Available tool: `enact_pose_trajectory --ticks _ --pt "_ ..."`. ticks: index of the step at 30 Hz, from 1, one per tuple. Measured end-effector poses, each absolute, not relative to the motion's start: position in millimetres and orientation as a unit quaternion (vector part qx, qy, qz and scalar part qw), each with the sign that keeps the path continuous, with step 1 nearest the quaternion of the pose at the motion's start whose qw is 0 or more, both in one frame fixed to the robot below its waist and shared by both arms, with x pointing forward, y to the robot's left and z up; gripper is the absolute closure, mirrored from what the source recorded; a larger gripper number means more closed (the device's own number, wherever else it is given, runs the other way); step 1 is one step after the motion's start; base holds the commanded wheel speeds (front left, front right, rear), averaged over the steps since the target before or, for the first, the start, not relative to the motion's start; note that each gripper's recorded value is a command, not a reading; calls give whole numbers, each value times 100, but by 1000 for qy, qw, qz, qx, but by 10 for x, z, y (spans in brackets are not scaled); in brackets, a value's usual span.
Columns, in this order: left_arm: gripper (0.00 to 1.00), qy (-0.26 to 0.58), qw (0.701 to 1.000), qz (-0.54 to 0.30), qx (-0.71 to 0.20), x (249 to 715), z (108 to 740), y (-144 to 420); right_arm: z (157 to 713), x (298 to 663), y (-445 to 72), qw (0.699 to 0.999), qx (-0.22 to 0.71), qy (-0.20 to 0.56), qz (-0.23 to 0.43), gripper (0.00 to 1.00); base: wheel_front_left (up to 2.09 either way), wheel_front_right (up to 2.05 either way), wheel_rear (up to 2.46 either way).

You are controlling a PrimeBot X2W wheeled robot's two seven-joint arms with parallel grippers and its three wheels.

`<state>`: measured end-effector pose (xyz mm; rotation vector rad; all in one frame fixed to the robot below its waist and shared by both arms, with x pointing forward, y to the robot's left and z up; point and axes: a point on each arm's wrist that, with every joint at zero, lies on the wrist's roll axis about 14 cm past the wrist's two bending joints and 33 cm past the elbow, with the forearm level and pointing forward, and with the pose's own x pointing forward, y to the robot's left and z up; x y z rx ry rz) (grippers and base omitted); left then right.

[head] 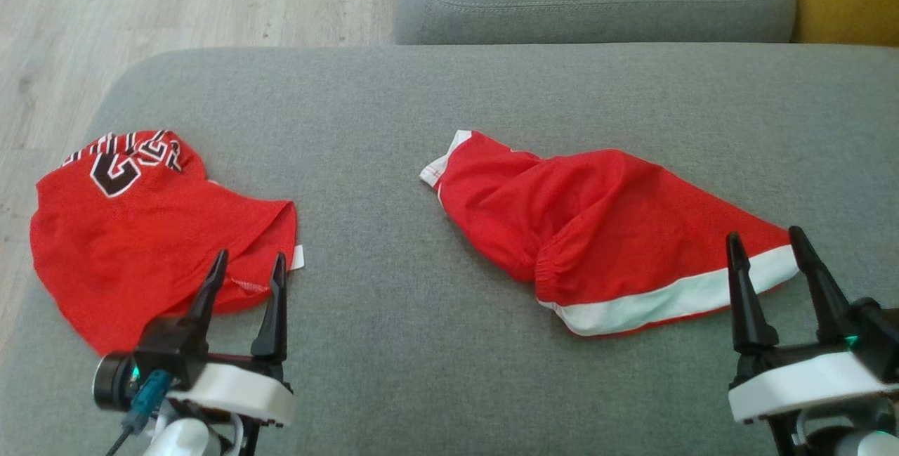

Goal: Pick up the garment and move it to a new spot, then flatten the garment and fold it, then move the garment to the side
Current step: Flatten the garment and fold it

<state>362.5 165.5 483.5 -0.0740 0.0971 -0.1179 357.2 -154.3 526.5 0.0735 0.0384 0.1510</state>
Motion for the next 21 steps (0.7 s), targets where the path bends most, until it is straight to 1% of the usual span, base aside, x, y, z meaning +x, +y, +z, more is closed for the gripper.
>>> enact_pose_trajectory --ticks 8,11,14,16,21 --pt "0 51 996 -61 -36 3634 4855 1649 5271 3569 -1535 996 47 19 77 0 0 0 0" --pt "0 49 995 -77 -46 3636 4879 1573 5257 3576 -1539 996 51 21 76 0 0 0 0" --pt "0 65 988 -128 -55 3613 4835 1317 5226 3597 -1541 996 51 26 75 0 0 0 0" --pt "0 80 979 -178 -63 3618 4818 1039 5195 3617 -1545 995 51 32 75 0 0 0 0" --pt "0 107 939 -318 -82 3671 4900 180 5099 3663 -1584 995 51 48 68 0 0 0 0"
